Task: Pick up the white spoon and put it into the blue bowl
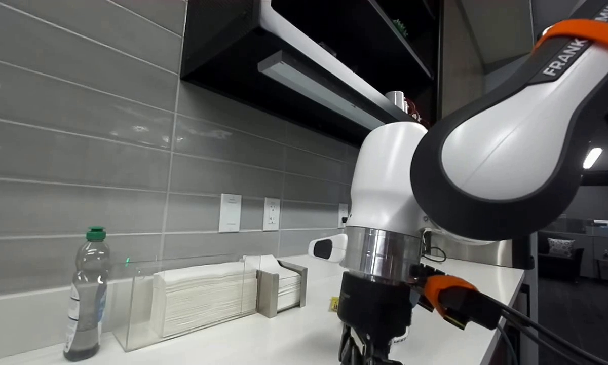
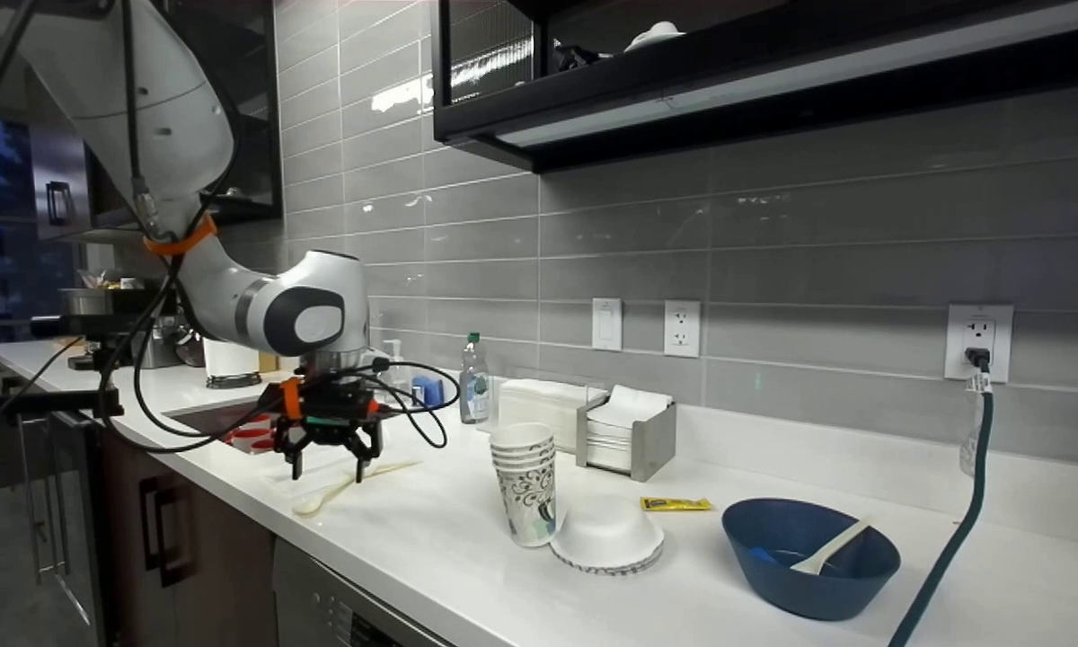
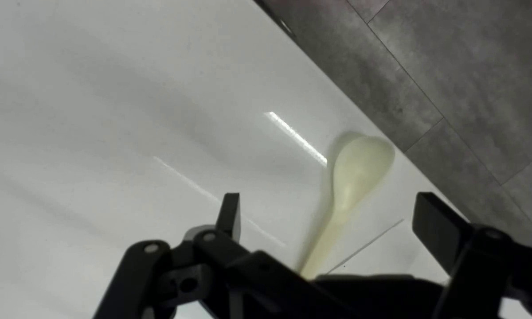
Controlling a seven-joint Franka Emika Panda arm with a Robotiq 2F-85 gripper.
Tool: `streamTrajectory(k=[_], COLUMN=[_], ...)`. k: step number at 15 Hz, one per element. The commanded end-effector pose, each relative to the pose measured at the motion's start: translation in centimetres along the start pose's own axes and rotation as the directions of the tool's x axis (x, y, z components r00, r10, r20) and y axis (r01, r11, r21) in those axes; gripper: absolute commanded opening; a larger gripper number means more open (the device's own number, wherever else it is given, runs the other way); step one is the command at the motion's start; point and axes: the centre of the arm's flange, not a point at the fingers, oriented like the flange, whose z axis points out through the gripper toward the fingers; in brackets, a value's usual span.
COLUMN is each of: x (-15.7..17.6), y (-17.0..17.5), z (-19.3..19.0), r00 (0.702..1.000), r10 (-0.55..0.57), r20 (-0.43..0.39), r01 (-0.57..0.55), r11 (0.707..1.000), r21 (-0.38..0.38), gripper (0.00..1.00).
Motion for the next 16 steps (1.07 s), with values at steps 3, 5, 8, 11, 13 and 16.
streamTrajectory(k=[3, 5, 8, 11, 13, 16], x=[1.4, 2.0, 2.3, 2.6, 2.8, 3.1], y=[-3.4, -5.0, -6.1, -6.3, -6.7, -7.1], z=[1.8, 2.2, 3.0, 3.7, 4.5, 5.4], r00=[0.990, 0.989, 0.987, 0.984, 0.984, 0.985], r10=[0.101, 0.102, 0.116, 0.131, 0.133, 0.135], r20=[-0.101, -0.111, -0.111, -0.121, -0.115, -0.105], r01=[-0.113, -0.119, -0.138, -0.156, -0.156, -0.156], r11=[0.986, 0.979, 0.967, 0.960, 0.961, 0.963], r21=[-0.123, -0.167, -0.216, -0.232, -0.229, -0.220], gripper=[1.00, 1.00, 0.80, 0.65, 0.61, 0.63])
